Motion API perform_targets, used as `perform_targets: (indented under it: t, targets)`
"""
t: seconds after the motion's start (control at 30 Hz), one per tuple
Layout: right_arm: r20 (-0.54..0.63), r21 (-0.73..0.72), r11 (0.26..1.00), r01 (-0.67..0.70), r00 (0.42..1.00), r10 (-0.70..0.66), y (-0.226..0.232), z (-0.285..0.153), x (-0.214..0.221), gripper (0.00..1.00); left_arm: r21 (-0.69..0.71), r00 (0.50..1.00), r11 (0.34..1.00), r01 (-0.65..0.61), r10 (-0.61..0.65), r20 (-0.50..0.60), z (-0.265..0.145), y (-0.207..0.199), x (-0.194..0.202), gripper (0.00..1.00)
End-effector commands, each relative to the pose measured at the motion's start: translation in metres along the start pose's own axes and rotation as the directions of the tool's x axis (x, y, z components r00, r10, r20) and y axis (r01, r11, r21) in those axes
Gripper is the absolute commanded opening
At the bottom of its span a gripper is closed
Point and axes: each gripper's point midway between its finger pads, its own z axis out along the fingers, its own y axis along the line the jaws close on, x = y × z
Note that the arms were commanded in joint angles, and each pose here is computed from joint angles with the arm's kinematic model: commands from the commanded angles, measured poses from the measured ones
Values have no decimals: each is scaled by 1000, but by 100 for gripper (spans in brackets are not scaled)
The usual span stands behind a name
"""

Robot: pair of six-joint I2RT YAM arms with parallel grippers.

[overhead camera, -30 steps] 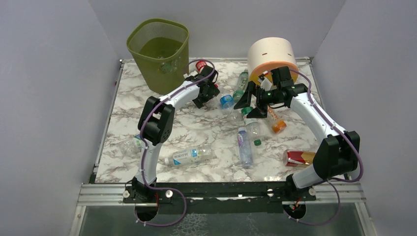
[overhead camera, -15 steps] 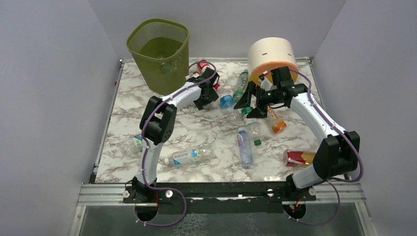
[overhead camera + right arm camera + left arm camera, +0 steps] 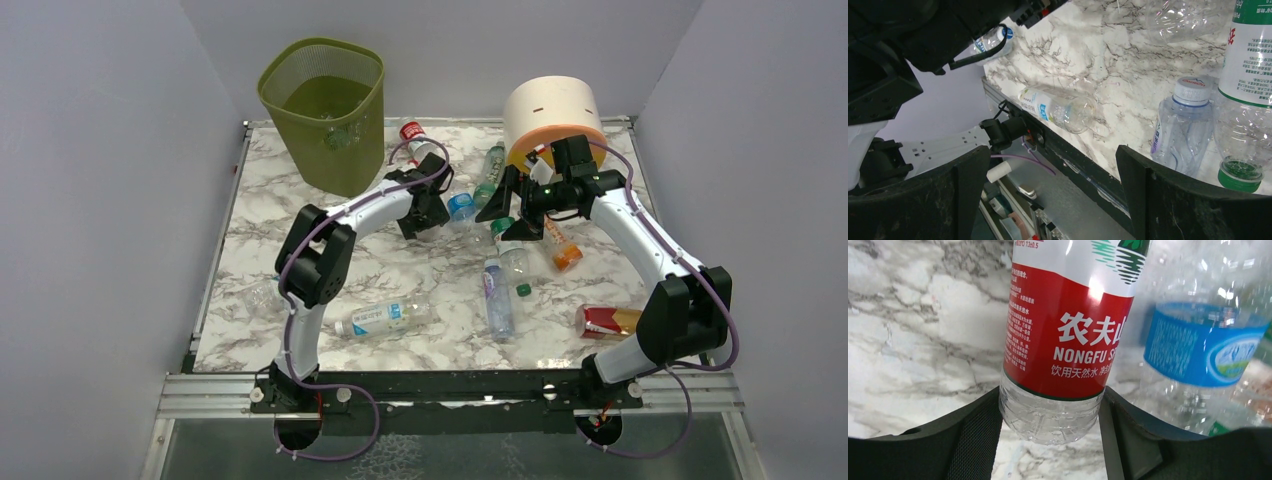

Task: Put the plastic bottles in the bin
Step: Pick up the plastic bottle at the center of the board.

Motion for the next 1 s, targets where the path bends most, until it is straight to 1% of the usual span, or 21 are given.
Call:
perform_targets:
  t: [0.0, 0.23, 0.47, 0.63, 0.97]
  targets:
    - [1, -1, 1000, 23, 1000, -23, 4, -4, 3, 100, 67, 998, 996, -63, 65, -21, -37, -3, 11, 63]
    - [5, -3, 1000, 27, 1000, -27, 7, -7, 4, 100, 152, 989, 978, -141, 145, -16, -69, -12, 17, 63]
    - [4, -3, 1000, 30, 1000, -30, 9, -8, 2, 100, 201, 975, 954, -224, 218, 50, -108, -16, 6, 63]
    - [-6, 2, 1000, 25, 1000, -25, 6, -6, 5, 100, 245, 970, 939, -241, 225, 93, -139, -22, -6, 63]
    - [-16, 15, 1000, 26, 1000, -26, 3, -6, 4, 100, 373, 965, 894, -246, 191, 179, -204, -55, -34, 63]
